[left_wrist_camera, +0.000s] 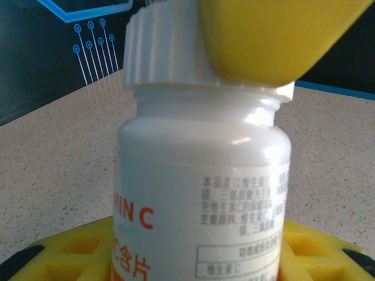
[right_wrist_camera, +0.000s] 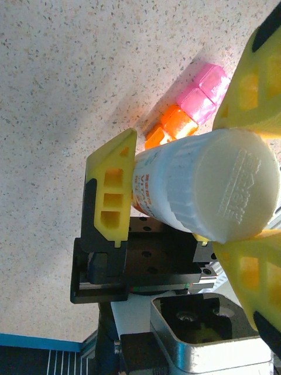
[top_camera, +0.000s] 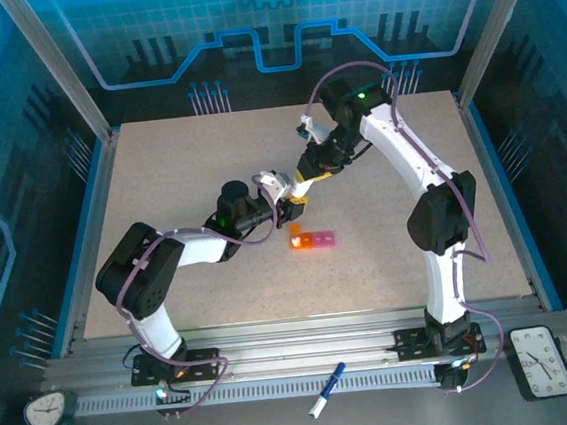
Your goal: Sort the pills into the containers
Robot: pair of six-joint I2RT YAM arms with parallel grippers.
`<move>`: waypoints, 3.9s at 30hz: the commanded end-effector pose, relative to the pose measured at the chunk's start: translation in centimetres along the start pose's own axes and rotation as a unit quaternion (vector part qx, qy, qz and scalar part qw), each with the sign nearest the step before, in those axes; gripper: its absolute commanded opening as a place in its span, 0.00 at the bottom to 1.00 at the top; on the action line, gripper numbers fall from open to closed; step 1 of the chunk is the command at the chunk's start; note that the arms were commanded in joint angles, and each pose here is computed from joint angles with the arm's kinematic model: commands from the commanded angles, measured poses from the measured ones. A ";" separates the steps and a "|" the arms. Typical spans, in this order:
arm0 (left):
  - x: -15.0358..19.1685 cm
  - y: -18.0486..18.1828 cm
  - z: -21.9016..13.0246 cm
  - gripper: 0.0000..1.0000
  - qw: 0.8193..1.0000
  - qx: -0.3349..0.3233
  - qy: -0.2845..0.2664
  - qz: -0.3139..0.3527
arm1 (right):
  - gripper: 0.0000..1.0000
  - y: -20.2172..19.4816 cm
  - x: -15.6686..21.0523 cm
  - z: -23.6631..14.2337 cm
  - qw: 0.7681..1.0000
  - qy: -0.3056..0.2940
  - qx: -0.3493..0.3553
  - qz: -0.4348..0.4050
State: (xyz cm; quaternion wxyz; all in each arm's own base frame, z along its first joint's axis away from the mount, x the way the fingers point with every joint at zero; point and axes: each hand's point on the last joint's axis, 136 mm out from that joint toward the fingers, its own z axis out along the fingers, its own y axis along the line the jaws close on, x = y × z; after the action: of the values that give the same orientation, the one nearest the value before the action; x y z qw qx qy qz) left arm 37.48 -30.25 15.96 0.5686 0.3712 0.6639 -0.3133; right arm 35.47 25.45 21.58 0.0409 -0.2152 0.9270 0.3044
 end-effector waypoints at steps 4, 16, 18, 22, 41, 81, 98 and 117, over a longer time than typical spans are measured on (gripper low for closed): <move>-5.8 -0.6 -0.1 0.00 0.996 0.015 -0.072 0.042 | 0.33 0.7 0.2 2.2 1.000 0.023 -0.010 0.014; -5.3 -0.4 0.1 0.00 0.997 0.009 -0.065 0.036 | 0.42 0.1 -0.1 3.1 0.999 0.010 0.007 0.037; -5.1 -0.3 0.1 0.00 0.997 0.008 -0.063 0.035 | 0.43 0.3 -0.3 2.8 0.999 0.001 0.005 0.039; -4.7 -0.4 0.1 0.00 0.998 0.007 -0.059 0.032 | 0.48 0.6 -0.8 2.1 0.999 -0.017 0.002 0.043; -4.1 -0.5 -0.1 0.00 0.998 0.008 -0.055 0.018 | 0.71 2.2 -5.1 -3.3 0.990 -0.124 -0.048 0.054; -13.4 -0.4 -2.4 0.00 0.981 0.101 -0.158 -0.059 | 0.75 2.3 -3.5 -12.6 0.951 -0.293 0.075 -0.070; -13.4 0.9 -2.2 0.00 0.967 0.145 -0.191 -0.082 | 0.82 7.4 -4.1 -14.2 0.923 -0.349 0.044 -0.157; -13.5 0.5 -2.4 0.00 0.967 0.158 -0.187 -0.077 | 0.80 8.9 -6.1 -9.2 0.938 -0.288 0.042 -0.187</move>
State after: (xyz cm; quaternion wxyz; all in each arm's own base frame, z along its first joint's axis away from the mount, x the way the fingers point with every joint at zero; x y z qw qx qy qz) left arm 38.12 -29.92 27.78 0.5760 0.3226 0.5433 -0.5186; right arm 38.06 28.10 34.94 0.3726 -0.2691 0.8340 0.3053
